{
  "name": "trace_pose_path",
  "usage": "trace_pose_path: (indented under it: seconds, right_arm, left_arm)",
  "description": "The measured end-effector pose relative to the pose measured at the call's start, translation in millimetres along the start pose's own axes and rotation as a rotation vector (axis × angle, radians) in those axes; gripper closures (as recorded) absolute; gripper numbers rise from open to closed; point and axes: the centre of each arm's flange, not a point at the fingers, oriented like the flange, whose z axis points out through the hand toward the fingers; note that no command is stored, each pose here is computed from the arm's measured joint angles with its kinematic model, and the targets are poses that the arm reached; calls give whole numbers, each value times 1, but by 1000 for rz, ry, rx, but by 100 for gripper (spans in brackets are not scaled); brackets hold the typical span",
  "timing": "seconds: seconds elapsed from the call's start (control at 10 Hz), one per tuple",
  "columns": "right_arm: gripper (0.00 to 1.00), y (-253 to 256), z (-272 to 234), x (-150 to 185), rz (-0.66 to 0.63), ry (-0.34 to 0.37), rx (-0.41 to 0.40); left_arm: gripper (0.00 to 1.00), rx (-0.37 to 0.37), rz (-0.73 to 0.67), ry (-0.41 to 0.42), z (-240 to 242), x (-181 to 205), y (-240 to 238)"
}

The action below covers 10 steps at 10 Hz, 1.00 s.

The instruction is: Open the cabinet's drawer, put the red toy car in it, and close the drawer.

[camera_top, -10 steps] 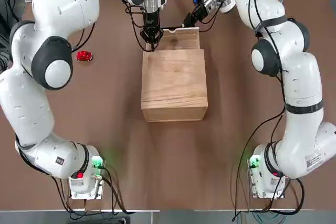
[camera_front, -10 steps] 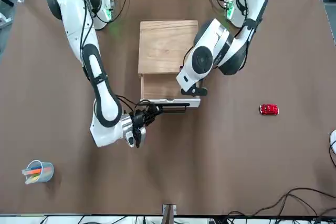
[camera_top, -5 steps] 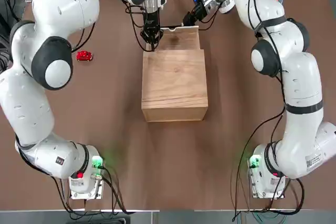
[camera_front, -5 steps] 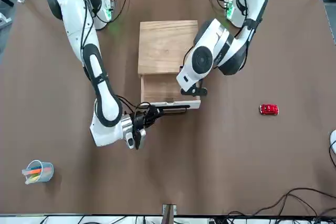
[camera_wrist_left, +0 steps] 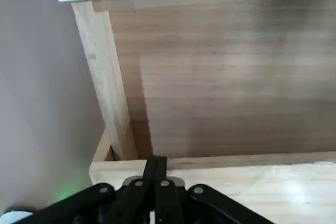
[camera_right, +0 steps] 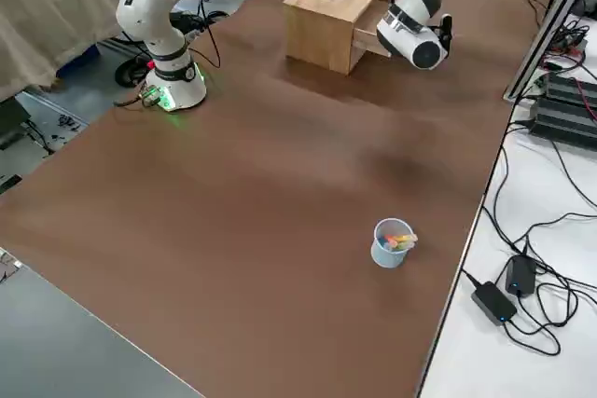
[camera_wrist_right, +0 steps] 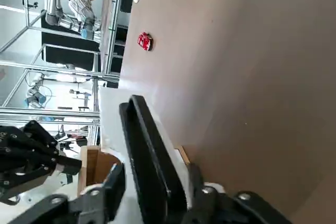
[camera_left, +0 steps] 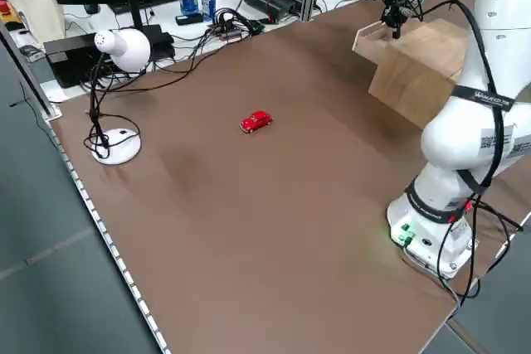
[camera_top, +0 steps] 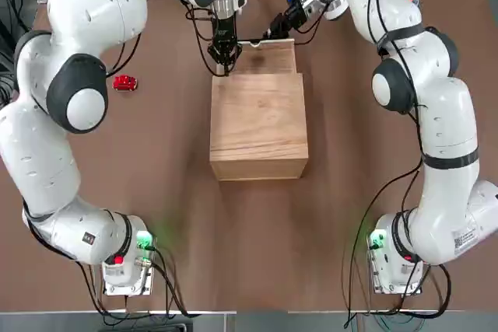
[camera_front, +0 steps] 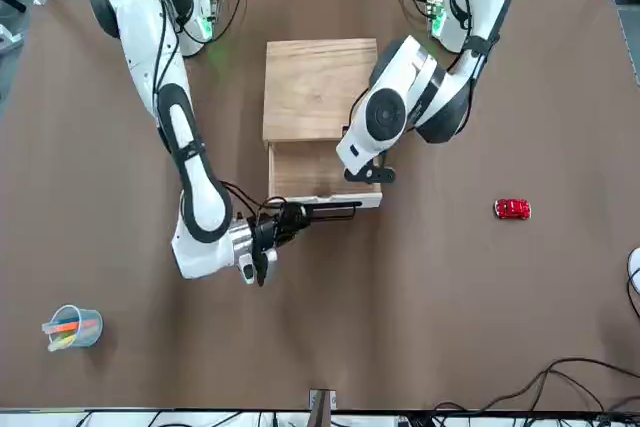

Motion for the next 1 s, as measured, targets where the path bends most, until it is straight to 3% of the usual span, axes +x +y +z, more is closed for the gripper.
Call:
trace_pose_path:
  seconds: [0.2, 0.3, 0.8, 1.0]
  right_arm:
    - [5, 0, 1, 0, 0, 0, 2]
    - [0, 0, 0, 0, 0, 1, 1]
    - [0, -4, -30, 10, 112, 40, -33]
    - [0, -15, -56, 11, 179, 5, -89]
  left_arm:
    - [98, 0, 0, 0, 0, 0, 0]
    - [98, 0, 0, 0, 0, 0, 0]
    - [98, 0, 0, 0, 0, 0, 0]
    - [99, -6, 0, 8, -5, 1, 0]
